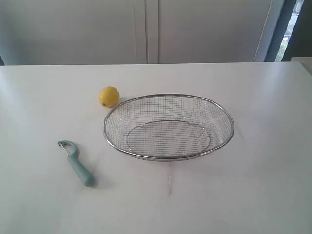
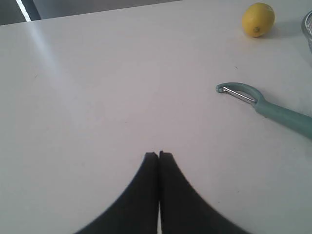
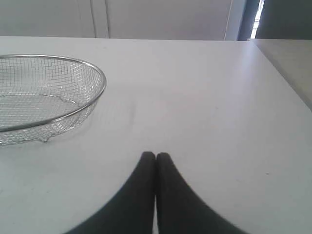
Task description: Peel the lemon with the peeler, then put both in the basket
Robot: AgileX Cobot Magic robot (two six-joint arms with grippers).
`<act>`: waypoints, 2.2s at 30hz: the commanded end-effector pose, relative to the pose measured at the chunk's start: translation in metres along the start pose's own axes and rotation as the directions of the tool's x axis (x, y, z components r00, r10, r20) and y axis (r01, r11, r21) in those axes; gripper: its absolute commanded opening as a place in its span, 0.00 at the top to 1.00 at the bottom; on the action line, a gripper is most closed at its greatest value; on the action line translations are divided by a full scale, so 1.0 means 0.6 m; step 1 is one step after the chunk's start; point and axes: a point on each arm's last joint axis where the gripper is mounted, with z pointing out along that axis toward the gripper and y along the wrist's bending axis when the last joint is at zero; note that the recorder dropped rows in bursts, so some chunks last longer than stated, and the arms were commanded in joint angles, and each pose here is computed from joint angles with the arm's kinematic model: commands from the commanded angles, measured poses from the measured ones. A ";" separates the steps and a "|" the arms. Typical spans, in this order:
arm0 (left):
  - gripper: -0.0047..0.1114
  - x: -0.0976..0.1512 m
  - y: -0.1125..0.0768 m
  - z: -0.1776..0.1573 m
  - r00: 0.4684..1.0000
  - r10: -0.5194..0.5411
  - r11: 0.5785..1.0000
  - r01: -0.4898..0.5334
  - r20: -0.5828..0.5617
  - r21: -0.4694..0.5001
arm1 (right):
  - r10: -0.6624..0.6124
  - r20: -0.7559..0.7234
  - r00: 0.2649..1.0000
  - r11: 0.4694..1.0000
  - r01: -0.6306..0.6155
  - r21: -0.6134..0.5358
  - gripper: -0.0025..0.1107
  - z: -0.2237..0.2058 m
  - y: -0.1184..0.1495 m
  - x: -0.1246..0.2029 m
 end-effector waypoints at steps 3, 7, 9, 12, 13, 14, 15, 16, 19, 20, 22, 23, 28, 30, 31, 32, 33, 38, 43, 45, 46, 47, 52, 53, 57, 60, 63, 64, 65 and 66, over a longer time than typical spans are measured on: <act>0.96 0.000 -0.001 0.000 1.000 -0.006 1.000 0.006 0.005 0.007 | -0.009 0.002 1.000 1.000 0.009 -0.002 0.98 0.000 0.000 0.003; 0.96 0.000 -0.001 0.000 1.000 -0.006 1.000 0.006 0.005 0.007 | -0.009 0.002 1.000 1.000 0.009 -0.002 0.98 0.000 0.000 0.003; 0.96 0.000 -0.001 0.000 1.000 -0.006 1.000 0.006 0.005 0.007 | -0.009 0.002 1.000 1.000 0.009 -0.002 0.98 0.000 0.000 0.003; 0.96 0.000 -0.001 0.000 1.000 -0.006 1.000 0.006 0.005 0.007 | -0.009 0.002 1.000 1.000 0.009 -0.002 0.98 0.000 0.000 0.003; 0.96 0.000 -0.001 0.000 1.000 -0.006 1.000 0.006 0.005 0.007 | -0.009 0.002 1.000 1.000 0.009 -0.002 0.98 0.000 0.000 0.003; 0.96 0.000 -0.001 0.000 1.000 -0.006 1.000 0.006 0.005 0.007 | -0.009 0.002 1.000 1.000 0.009 -0.002 0.98 0.000 0.000 0.003; 0.96 0.000 -0.001 0.000 1.000 -0.006 1.000 0.006 0.005 0.007 | -0.009 0.002 1.000 1.000 0.009 -0.002 0.98 0.000 0.000 0.003; 0.96 0.000 -0.001 0.000 1.000 -0.006 1.000 0.006 0.005 0.007 | -0.009 0.002 1.000 1.000 0.009 -0.002 0.98 0.000 0.000 0.003; 0.96 0.000 -0.001 0.000 1.000 -0.006 1.000 0.006 0.005 0.007 | -0.009 0.002 1.000 1.000 0.009 -0.002 0.98 0.000 0.000 0.003; 0.96 0.000 -0.001 0.000 1.000 -0.006 1.000 0.006 0.005 0.007 | -0.009 0.004 1.000 1.000 0.009 -0.002 0.98 0.000 0.000 0.002; 0.96 0.000 -0.001 0.000 1.000 -0.006 1.000 0.006 0.005 0.007 | -0.009 0.006 1.000 1.000 0.009 -0.002 0.98 0.000 0.000 0.002; 0.96 0.000 -0.001 0.000 1.000 -0.006 1.000 0.006 0.005 0.007 | -0.009 0.006 1.000 1.000 0.009 -0.002 0.98 0.000 0.000 0.002; 0.96 0.000 -0.001 0.000 1.000 -0.006 1.000 0.006 0.005 0.007 | -0.013 0.013 1.000 1.000 0.013 0.000 0.98 0.000 0.000 0.001; 0.96 0.000 -0.001 0.000 1.000 -0.006 1.000 0.006 0.005 0.007 | -0.013 0.034 0.999 1.000 0.013 0.000 0.98 0.000 0.000 -0.002; 0.96 0.000 -0.001 0.000 1.000 -0.006 1.000 0.006 0.005 0.007 | -0.013 0.043 0.999 1.000 0.013 0.000 0.98 0.000 0.000 -0.004; 0.96 0.000 -0.001 0.000 1.000 -0.006 1.000 0.006 0.005 0.007 | -0.013 0.054 0.998 1.000 0.013 0.001 0.98 0.000 0.000 -0.005; 0.96 0.000 -0.001 0.000 1.000 -0.006 1.000 0.006 0.005 0.007 | -0.013 0.071 0.997 1.000 0.013 0.001 0.98 0.000 0.000 -0.008; 0.96 0.000 -0.001 0.000 1.000 -0.006 1.000 0.006 0.005 0.007 | -0.013 0.198 0.980 1.000 0.013 0.004 0.98 -0.003 -0.001 -0.027; 0.96 0.000 -0.001 0.000 1.000 -0.006 1.000 0.006 0.005 0.007 | -0.022 0.349 0.937 1.000 0.019 0.010 0.98 -0.009 -0.001 -0.050; 0.96 0.000 -0.001 0.000 1.000 -0.006 1.000 0.006 0.005 0.007 | -0.022 0.404 0.915 1.000 0.019 0.012 0.98 -0.013 -0.001 -0.058; 0.96 0.000 -0.001 0.000 1.000 -0.006 1.000 0.006 0.005 0.007 | -0.022 0.422 0.906 1.000 0.019 0.013 0.98 -0.014 -0.001 -0.061; 0.96 0.000 -0.001 0.000 1.000 -0.006 1.000 0.006 0.005 0.007 | -0.018 0.439 0.898 1.000 0.014 0.012 0.98 -0.015 -0.001 -0.064; 0.96 0.000 -0.001 0.000 1.000 -0.006 1.000 0.006 0.005 0.007 | 0.008 0.445 0.895 1.000 -0.010 0.001 0.98 -0.015 -0.001 -0.065; 0.96 0.000 -0.001 0.000 1.000 -0.006 1.000 0.006 0.005 0.007 | 0.008 0.445 0.895 1.000 -0.010 0.001 0.98 -0.015 -0.001 -0.065; 0.96 0.000 -0.001 0.000 1.000 -0.006 1.000 0.006 0.005 0.007 | 0.011 0.456 0.890 1.000 -0.013 0.000 0.98 -0.016 -0.001 -0.066; 0.96 0.000 -0.001 0.000 1.000 -0.006 1.000 0.006 0.005 0.007 | 0.026 0.478 0.878 1.000 -0.026 -0.006 0.98 -0.018 -0.001 -0.070; 0.96 0.000 -0.001 0.000 1.000 -0.006 1.000 0.006 0.005 0.007 | 0.083 0.510 0.856 0.996 -0.076 -0.036 0.98 -0.021 -0.001 -0.075; 0.96 0.000 -0.001 0.000 1.000 -0.006 1.000 0.006 0.005 0.007 | 0.125 0.551 0.825 0.992 -0.110 -0.061 0.98 -0.025 -0.002 -0.081; 0.96 0.000 -0.001 0.000 1.000 -0.006 1.000 0.006 0.005 0.007 | 0.180 0.581 0.794 0.984 -0.156 -0.091 0.98 -0.029 -0.003 -0.086; 0.96 0.000 -0.001 0.000 1.000 -0.006 1.000 0.006 0.005 0.007 | 0.249 0.601 0.759 0.968 -0.218 -0.126 0.98 -0.032 -0.006 -0.090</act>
